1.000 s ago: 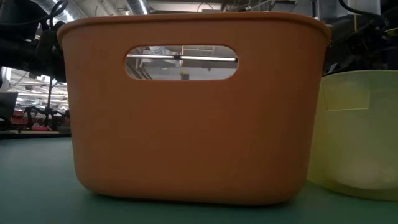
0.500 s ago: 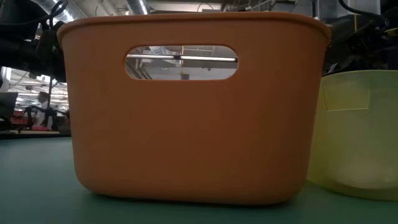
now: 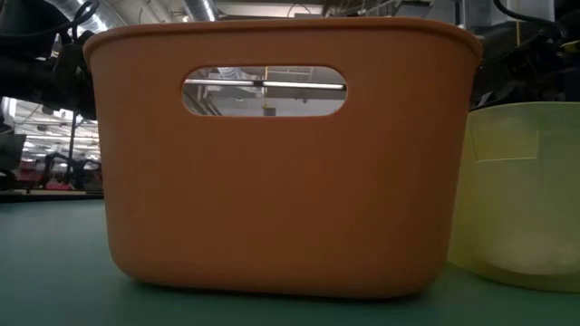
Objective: Sort silverware by color (type)
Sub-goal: Return to Home Position
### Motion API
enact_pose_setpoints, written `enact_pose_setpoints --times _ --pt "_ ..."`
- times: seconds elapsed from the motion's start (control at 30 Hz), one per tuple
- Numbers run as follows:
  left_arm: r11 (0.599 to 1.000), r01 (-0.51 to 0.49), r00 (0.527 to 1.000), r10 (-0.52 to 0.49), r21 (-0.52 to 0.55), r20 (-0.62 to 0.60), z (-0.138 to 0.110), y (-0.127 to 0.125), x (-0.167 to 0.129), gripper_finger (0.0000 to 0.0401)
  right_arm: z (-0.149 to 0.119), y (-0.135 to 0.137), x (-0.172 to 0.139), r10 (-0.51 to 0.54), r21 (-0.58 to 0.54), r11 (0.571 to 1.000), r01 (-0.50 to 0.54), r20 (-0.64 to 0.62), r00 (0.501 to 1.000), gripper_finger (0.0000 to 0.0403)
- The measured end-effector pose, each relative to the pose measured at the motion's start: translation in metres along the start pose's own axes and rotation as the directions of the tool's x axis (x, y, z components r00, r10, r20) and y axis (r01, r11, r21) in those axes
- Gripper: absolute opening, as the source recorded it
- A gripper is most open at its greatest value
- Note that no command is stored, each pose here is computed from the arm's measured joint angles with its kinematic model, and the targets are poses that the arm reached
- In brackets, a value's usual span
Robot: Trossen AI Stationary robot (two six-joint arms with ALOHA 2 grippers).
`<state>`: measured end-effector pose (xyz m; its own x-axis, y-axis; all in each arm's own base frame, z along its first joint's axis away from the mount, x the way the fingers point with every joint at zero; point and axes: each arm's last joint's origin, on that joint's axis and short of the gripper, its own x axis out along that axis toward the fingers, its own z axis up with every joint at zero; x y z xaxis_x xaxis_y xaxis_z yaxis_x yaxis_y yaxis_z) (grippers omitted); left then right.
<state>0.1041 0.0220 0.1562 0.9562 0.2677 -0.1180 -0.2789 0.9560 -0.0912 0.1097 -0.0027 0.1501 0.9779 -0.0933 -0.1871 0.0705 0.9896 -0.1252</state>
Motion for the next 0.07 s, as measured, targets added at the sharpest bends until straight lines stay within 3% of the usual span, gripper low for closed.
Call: enact_pose_setpoints --times 0.07 --pt "1.000 0.000 1.000 0.000 0.000 0.000 0.0000 0.0000 0.0000 0.0039 0.0000 0.0000 0.0000 0.000 0.000 1.000 0.000 0.000 1.000 0.0124"
